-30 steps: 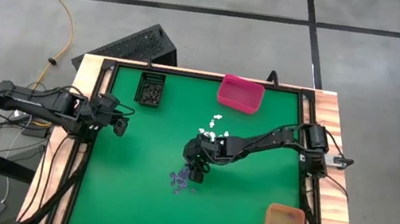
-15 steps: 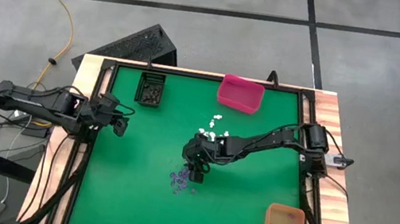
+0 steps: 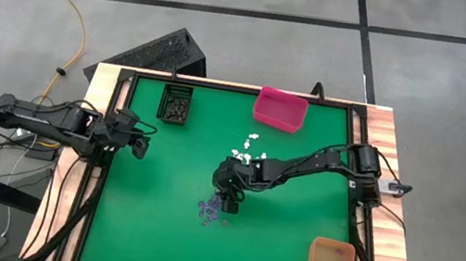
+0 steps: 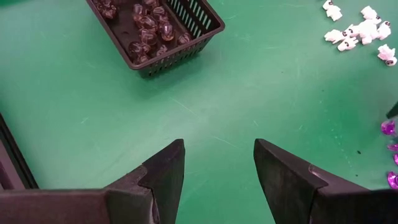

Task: Sort Halloween decoration
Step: Put the pink witch hat toy into the orange bin

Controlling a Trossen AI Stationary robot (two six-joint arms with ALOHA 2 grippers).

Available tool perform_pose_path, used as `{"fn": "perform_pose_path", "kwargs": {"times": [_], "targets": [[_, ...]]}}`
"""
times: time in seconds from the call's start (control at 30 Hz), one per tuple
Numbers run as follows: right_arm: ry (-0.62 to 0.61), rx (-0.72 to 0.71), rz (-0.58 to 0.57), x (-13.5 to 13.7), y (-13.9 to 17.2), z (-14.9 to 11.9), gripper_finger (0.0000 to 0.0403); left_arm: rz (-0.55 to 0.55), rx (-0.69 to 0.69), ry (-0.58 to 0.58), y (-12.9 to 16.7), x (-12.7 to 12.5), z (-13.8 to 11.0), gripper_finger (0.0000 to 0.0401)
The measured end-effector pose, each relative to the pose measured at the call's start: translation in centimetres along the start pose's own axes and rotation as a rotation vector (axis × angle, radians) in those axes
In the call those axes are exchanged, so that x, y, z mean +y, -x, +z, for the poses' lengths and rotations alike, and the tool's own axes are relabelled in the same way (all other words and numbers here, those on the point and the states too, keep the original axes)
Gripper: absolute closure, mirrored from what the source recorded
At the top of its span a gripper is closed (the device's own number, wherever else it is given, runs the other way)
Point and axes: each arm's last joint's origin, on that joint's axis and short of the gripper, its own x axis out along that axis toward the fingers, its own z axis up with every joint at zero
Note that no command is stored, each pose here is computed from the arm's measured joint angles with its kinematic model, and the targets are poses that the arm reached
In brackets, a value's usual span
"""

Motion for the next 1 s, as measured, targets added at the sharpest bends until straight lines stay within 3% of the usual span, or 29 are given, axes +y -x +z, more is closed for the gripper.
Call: {"fn": "perform_pose_path", "kwargs": {"times": [0.67, 1.0], "targets": [[-0.017, 0.023, -0.018, 0.0, -1.1, -0.6, 0.0229, -0.001, 0.002, 0.007, 0.0, 0.0, 0.0, 0.0218], [-0.050, 0.023, -0.018, 0.0, -1.0, -0.6, 0.0306, 0.000, -0.002, -0.001, 0.0, 0.0, 0.0, 0.0218]]}}
